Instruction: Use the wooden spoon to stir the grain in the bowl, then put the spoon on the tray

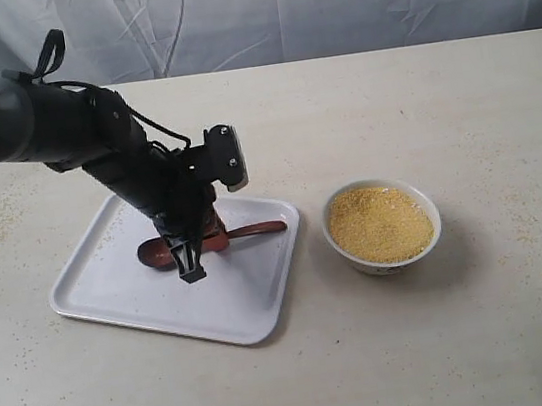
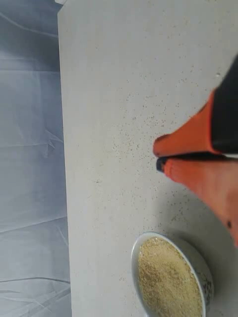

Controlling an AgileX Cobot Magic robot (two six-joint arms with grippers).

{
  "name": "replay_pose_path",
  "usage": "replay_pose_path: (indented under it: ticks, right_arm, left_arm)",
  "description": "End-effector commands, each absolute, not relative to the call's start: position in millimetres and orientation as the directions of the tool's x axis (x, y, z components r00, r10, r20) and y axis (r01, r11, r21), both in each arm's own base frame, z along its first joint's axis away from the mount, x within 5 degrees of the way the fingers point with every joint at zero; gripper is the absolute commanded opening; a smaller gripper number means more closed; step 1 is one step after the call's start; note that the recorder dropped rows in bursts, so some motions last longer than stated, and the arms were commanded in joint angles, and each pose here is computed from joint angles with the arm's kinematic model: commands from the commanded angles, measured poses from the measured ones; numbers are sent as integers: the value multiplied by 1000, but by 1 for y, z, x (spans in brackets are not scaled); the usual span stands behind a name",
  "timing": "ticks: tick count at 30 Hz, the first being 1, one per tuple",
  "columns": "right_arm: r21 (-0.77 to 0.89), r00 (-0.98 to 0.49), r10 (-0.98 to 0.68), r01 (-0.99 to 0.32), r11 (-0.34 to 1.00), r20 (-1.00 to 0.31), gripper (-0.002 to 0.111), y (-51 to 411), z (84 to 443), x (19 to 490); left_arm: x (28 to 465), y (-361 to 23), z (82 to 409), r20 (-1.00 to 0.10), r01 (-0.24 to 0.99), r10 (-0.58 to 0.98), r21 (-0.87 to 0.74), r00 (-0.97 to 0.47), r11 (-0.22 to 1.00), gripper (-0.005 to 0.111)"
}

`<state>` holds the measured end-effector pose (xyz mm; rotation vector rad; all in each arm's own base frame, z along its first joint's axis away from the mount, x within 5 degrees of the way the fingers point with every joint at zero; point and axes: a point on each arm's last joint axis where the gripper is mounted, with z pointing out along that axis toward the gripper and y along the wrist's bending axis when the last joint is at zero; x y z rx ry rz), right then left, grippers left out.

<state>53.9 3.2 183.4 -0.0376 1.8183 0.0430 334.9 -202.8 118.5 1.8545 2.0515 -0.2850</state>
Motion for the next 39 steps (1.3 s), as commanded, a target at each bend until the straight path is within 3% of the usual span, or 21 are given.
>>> replay_pose_path:
  ticks: [1,5,10,12,18,22,27,31,35,39]
  right_arm:
    - [6,-236,-6,-52,999,-972,-1,3,184,54]
    - [6,-236,-6,-52,999,-972,-1,3,184,54]
    - [6,-236,-6,-52,999,-972,-1,3,184,54]
    - [6,-236,-6,-52,999,-972,-1,3,184,54]
    - [6,-236,-6,-52,999,-972,-1,3,184,54]
    - [6,-236,-6,-52,999,-972,-1,3,184,54]
    - [9,-236,-4,-52,999,-972,-1,3,184,54]
    - [9,-236,-4,-52,999,-972,-1,3,184,54]
    - [9,-236,-4,-52,999,-972,-1,3,184,54]
    - [9,-236,-4,-52,999,-972,-1,3,184,54]
  left_arm:
    - [335,-200,106,-363,991,928,70,-81,113,0]
    - [334,-199,105,-355,992,932,67,-74,104,7]
    - [329,-194,115,-297,998,954,55,-24,42,29]
    - [330,-193,123,-309,994,950,70,-54,79,37]
    - [327,-192,171,-382,975,919,146,-100,167,67]
    - [319,-189,215,-465,945,870,180,-164,275,75]
    - [300,-172,285,-557,879,790,207,-255,429,69]
    - [258,-147,343,-668,789,605,43,-434,613,36]
    - [204,-127,374,-802,770,461,2,-379,638,1]
    - [150,-103,376,-927,723,266,-9,-265,690,0]
